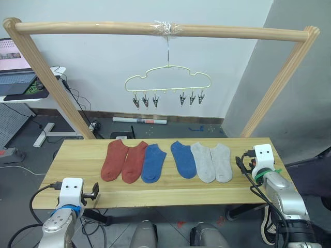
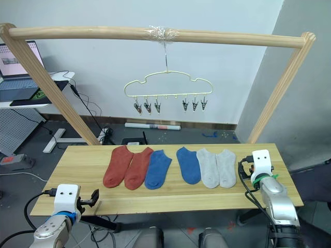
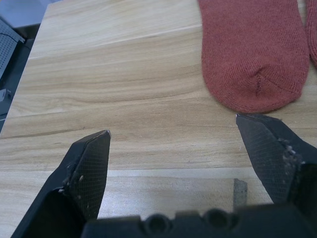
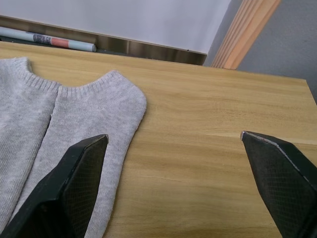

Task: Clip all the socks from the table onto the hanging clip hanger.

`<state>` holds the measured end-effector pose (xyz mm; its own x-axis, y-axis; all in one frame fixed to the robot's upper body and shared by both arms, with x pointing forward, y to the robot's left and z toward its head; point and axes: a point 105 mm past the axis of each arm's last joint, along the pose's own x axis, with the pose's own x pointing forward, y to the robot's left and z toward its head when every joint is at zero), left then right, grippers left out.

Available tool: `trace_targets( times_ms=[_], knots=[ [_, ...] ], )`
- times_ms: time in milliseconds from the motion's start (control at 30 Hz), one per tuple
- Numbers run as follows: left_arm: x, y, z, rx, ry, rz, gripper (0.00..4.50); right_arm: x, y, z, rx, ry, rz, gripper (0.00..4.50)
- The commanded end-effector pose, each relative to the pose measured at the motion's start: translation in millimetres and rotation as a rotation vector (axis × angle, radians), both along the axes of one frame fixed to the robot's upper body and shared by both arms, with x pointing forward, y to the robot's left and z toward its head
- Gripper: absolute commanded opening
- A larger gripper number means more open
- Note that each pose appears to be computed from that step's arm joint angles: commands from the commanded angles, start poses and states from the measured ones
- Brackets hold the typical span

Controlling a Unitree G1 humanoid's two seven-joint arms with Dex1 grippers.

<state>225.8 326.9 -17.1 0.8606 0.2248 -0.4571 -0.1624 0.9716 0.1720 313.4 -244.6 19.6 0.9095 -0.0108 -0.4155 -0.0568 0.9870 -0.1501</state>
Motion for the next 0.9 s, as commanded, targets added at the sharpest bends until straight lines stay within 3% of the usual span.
trace_targets(
  times_ms=[33, 267, 600, 800, 900],
  knots=[
    [2.4, 5.1, 13.9, 0.017, -0.046, -0.002, 4.49, 4.2, -8.6, 14.2, -0.030, -0.054, -0.014, 4.50],
    [0.6, 3.4, 22.6, -0.030, -0.085, -0.001, 4.49, 2.5, -9.2, 14.2, -0.040, -0.058, -0.010, 4.50],
    [10.0, -7.1, 74.4, -0.075, -0.238, -0.086, 4.49, 11.1, 9.9, 31.3, -0.027, -0.111, 0.099, 4.50],
    [34.4, -30.7, 123.5, -0.077, -0.408, -0.186, 4.49, 21.4, 40.4, 66.8, 0.047, -0.195, 0.270, 4.50],
    [49.9, -45.2, 142.9, -0.080, -0.471, -0.243, 4.49, 13.6, 73.0, 87.5, 0.160, -0.215, 0.470, 4.50]
  ],
)
